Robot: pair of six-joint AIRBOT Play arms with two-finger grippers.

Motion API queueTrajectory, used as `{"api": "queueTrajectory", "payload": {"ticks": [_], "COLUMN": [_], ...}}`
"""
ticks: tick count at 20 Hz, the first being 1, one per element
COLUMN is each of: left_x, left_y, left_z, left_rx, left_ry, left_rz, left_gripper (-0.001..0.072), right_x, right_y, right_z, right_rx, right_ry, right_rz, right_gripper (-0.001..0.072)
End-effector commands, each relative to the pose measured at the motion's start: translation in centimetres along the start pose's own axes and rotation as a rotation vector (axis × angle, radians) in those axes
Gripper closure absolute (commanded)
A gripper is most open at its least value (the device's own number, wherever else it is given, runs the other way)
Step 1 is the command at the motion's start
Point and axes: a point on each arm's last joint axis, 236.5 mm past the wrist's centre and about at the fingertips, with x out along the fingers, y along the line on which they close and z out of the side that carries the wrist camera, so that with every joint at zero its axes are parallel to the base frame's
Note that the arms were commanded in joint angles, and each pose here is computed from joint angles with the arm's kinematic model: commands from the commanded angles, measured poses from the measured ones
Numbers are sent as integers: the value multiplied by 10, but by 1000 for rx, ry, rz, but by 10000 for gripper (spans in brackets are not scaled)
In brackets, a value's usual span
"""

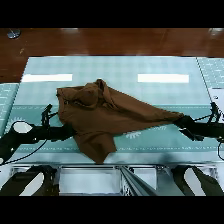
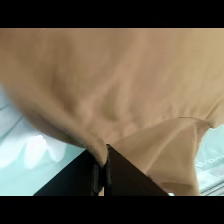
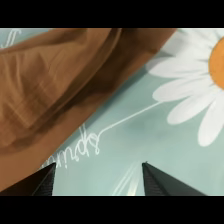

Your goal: Fold the shirts.

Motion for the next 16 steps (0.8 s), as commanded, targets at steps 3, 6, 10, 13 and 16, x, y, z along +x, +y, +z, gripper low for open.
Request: {"api": "queueTrajectory", "payload": {"ticks": [3,6,10,13,16], "left_x": [-19,-25,-24,-24,-24], "left_y": [-27,-35,-35,-35,-35], "left_z": [35,44,41,41,40], "left_rx": [78,96,95,95,95], "left_ry": [-76,-96,-82,-82,-79], "left_rz": [-37,-46,-48,-48,-49], "left_gripper": [680,679,680,680,679], "right_x": [12,25,41,54,59], "right_y": [-8,-12,7,17,15], "right_z": [21,38,56,56,54], "right_rx": [80,113,188,232,241], "right_ry": [-48,-16,37,74,89], "right_rz": [-14,-27,59,124,122], "right_gripper": [97,97,98,104,169]}}
